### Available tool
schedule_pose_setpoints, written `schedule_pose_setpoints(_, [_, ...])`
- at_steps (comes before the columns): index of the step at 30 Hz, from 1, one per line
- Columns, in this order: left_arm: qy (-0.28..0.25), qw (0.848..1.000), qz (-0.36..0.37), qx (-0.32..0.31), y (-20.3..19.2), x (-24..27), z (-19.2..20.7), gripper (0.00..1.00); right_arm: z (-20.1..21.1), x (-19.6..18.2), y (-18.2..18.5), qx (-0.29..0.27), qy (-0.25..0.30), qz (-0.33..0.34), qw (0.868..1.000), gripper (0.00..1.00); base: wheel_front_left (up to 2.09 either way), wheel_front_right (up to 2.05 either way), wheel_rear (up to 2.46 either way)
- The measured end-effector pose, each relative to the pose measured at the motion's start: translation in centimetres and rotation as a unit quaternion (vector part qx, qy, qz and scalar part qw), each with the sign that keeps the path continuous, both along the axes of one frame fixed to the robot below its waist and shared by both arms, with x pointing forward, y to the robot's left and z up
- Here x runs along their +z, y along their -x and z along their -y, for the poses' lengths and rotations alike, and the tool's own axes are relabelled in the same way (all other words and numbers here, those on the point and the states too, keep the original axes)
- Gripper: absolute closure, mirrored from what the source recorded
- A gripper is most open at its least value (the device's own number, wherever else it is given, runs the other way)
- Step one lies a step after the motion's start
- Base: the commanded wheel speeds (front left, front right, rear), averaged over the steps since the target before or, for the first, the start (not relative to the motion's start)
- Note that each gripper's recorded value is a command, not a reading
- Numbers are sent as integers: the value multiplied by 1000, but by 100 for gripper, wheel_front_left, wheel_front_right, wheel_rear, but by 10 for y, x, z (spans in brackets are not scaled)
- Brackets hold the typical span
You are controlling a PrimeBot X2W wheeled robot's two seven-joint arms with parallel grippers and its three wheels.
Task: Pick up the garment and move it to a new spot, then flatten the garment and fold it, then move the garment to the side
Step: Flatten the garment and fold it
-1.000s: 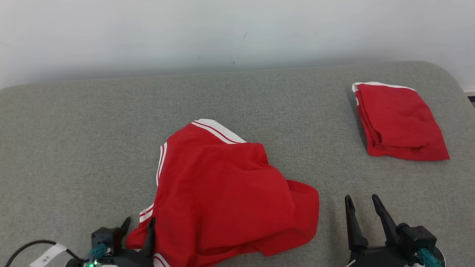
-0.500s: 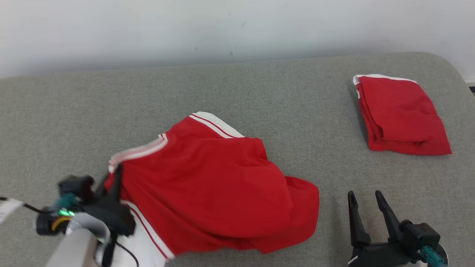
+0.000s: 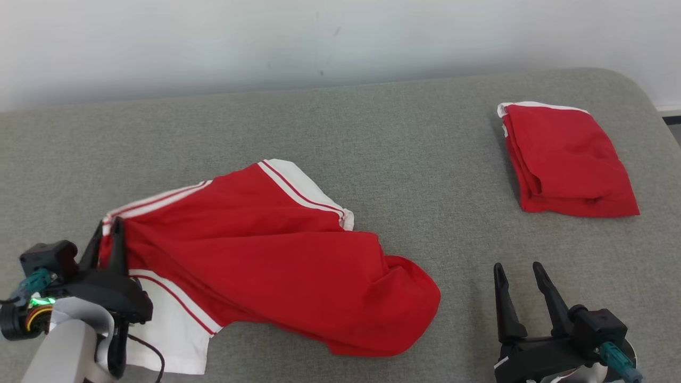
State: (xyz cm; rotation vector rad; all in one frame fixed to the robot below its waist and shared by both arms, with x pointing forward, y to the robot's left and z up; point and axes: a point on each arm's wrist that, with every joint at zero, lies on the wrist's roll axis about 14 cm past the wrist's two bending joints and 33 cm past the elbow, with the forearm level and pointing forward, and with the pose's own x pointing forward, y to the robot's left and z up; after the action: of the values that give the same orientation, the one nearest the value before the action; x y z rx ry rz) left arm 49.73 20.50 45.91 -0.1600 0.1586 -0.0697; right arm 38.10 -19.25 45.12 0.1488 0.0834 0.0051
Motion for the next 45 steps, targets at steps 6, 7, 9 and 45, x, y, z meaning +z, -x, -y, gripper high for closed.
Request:
schedule_pose_setpoints(6, [1,999,40,16,16,19,-8,0,-20,-6,0,26,-22,-9,999,0,0,0,0])
schedule_pose_setpoints(7, [2,999,47,20,21,22,-10,0,-23,-7,1,29,-27,-12,999,0,0,0,0])
schedule_pose_setpoints(9, [2,997,67,25,41,28,-7,0,-35,-13,2,46,-31,-22,998,0,0,0,0])
schedule_pose_setpoints(45, [15,994,75,82,160,18,-10,0,-32,8,-45,46,-81,-13,996,100,0,0,0])
